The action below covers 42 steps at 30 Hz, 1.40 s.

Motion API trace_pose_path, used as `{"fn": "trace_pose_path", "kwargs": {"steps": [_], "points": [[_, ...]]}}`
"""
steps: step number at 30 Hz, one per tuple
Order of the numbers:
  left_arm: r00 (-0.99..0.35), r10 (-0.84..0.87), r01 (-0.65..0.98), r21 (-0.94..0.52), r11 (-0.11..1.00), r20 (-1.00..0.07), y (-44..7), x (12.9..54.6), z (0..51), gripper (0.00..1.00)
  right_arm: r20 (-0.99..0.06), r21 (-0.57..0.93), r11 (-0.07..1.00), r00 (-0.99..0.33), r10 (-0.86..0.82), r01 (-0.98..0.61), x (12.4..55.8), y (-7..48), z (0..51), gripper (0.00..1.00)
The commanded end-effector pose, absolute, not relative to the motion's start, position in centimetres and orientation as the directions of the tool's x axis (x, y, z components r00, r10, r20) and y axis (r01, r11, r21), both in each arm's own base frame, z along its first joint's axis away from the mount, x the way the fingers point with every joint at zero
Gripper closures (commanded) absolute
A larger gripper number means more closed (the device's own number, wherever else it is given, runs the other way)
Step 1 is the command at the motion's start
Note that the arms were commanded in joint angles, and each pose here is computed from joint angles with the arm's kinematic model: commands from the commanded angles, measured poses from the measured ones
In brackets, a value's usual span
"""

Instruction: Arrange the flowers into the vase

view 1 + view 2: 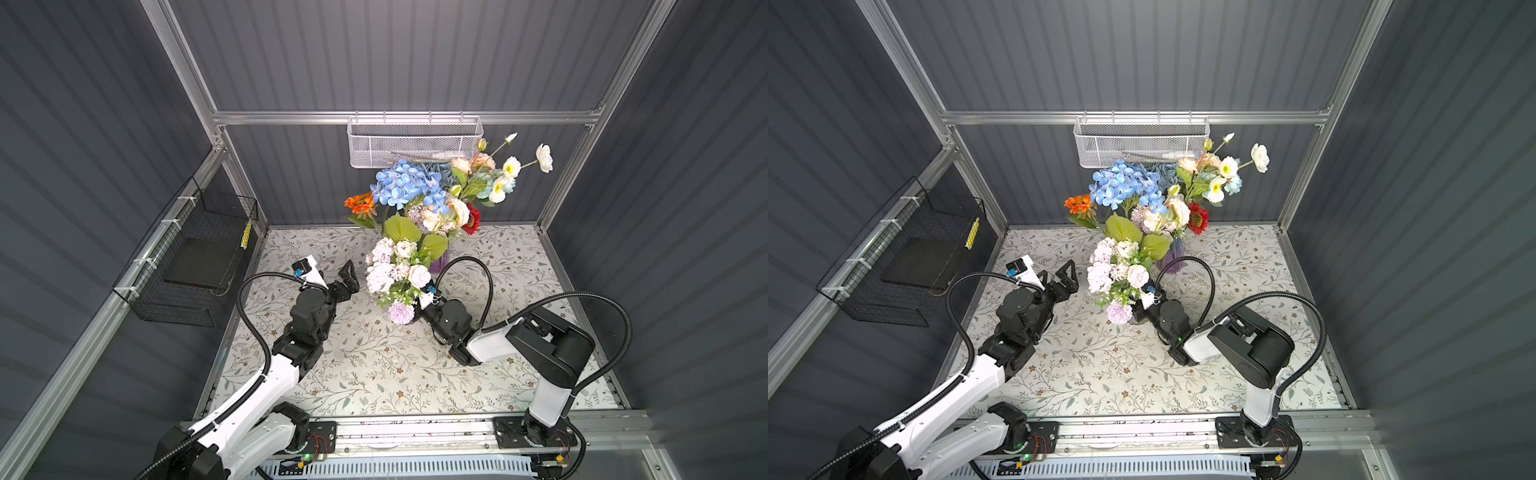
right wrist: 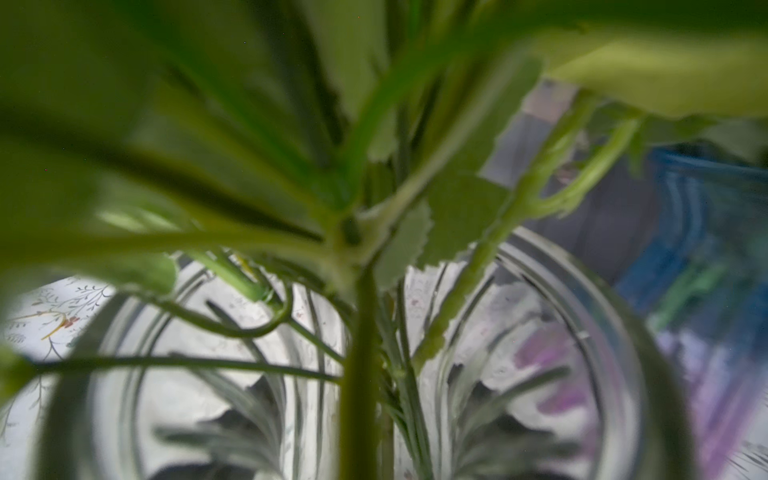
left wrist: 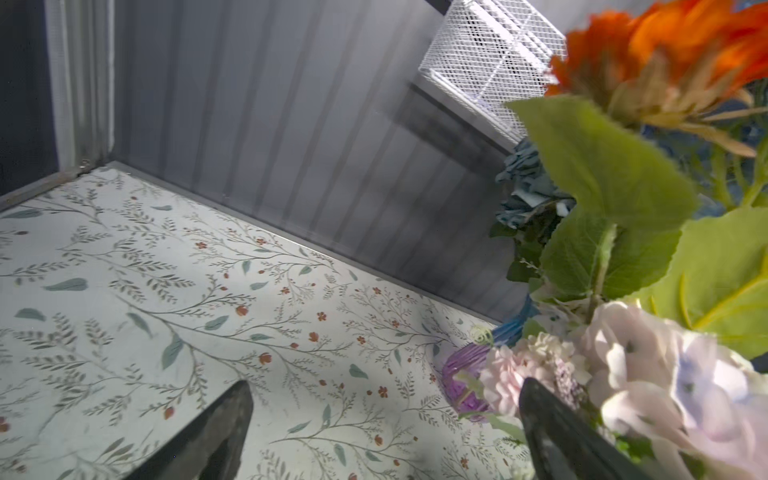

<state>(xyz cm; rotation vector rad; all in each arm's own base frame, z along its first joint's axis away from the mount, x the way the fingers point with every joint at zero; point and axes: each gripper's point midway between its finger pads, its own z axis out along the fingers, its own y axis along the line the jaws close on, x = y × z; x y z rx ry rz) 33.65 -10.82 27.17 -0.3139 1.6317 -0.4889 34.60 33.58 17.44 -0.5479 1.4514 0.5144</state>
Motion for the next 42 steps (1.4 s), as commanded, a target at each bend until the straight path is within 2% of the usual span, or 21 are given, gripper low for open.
{"fn": "trace_pose_path", "kwargs": {"steps": [1,8,22,27,34,42], "points": [[-0.107,-0.486,0.029,-0.491,0.871,-0.868,-9.4,33.1,26.7,0.0,-0.99,-0.043,0.76,0.131,0.056,-0.649,34.9,35.7,20.3,0.54],[-0.104,-0.467,0.027,-0.471,0.881,-0.878,-9.1,32.9,26.9,0.0,-0.988,-0.07,0.735,0.149,0.043,-0.675,35.8,39.3,20.5,0.52],[-0.086,-0.452,0.001,-0.454,0.891,-0.888,-8.3,32.4,27.3,0.0,-0.992,-0.063,0.713,0.124,0.034,-0.698,39.3,44.5,19.6,0.4],[-0.063,-0.44,-0.016,-0.44,0.898,-0.896,-7.5,31.8,28.0,0.0,-0.99,-0.076,0.707,0.14,0.033,-0.703,39.2,44.6,20.1,0.3],[-0.032,-0.444,-0.094,-0.44,0.893,-0.895,-5.5,31.3,28.4,0.0,-0.986,-0.071,0.703,0.155,0.057,-0.708,37.6,42.8,21.0,0.02],[-0.013,-0.45,-0.232,-0.435,0.87,-0.893,-2.0,30.6,27.1,0.0,-0.987,-0.062,0.721,0.152,0.06,-0.69,34.8,38.9,21.1,0.01]]}}
